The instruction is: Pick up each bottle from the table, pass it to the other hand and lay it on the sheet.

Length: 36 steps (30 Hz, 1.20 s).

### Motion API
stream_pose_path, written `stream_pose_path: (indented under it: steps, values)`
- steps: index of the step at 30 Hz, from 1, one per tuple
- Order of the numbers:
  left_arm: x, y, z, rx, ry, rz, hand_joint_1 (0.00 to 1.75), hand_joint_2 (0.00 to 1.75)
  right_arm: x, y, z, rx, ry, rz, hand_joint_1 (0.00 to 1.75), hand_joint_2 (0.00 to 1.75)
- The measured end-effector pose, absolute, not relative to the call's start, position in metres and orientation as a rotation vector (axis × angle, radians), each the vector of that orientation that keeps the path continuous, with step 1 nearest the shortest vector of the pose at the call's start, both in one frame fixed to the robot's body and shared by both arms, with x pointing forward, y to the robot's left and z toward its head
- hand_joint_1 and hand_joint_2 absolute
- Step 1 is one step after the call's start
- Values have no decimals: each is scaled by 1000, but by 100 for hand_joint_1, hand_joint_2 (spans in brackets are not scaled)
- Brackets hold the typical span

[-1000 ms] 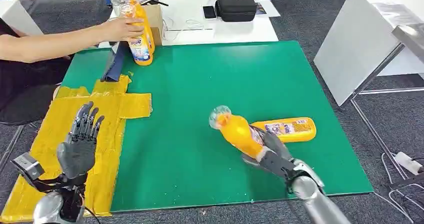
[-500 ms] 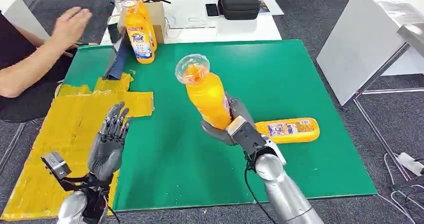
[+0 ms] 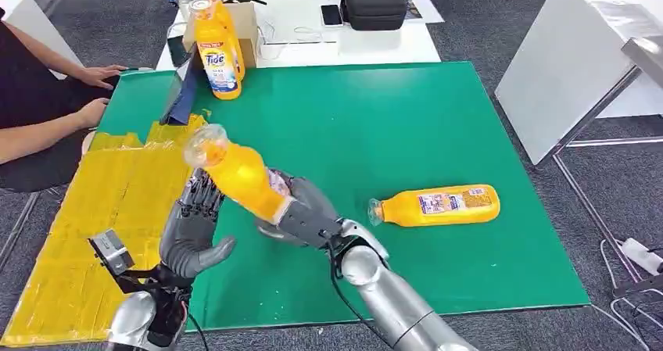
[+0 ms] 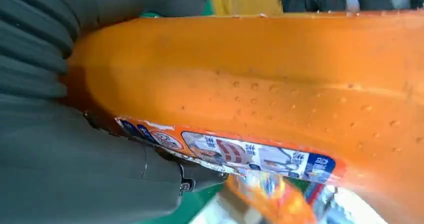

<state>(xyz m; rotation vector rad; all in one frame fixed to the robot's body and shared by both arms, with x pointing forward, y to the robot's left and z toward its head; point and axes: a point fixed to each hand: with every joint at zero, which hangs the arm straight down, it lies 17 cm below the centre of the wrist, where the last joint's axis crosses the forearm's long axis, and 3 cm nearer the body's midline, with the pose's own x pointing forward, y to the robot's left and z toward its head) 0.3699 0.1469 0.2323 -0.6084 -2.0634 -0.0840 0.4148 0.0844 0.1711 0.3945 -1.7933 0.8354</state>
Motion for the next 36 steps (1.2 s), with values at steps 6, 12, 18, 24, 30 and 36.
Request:
stream_pose_path:
  steps: [6,12,18,24,30,36]
  values:
    - [370,151,234,-611,-2066,-64,0,175,378,123,142,427,-1733,994,175,175]
    - [369,158,227,-594,-2051,-65,17,175,357,140,132,439,-1721,1089,175,175]
    - [367,160,222,-591,-2040,-75,175,175,354,143,129,439,-1711,1107,175,175]
    - [366,160,220,-597,-2035,-88,175,175,355,141,127,430,-1711,1107,175,175]
    - [366,161,220,-595,-2035,-88,175,175,355,140,125,425,-1708,1103,175,175]
    - [366,161,220,-594,-2037,-93,175,175,360,137,126,394,-1724,1091,175,175]
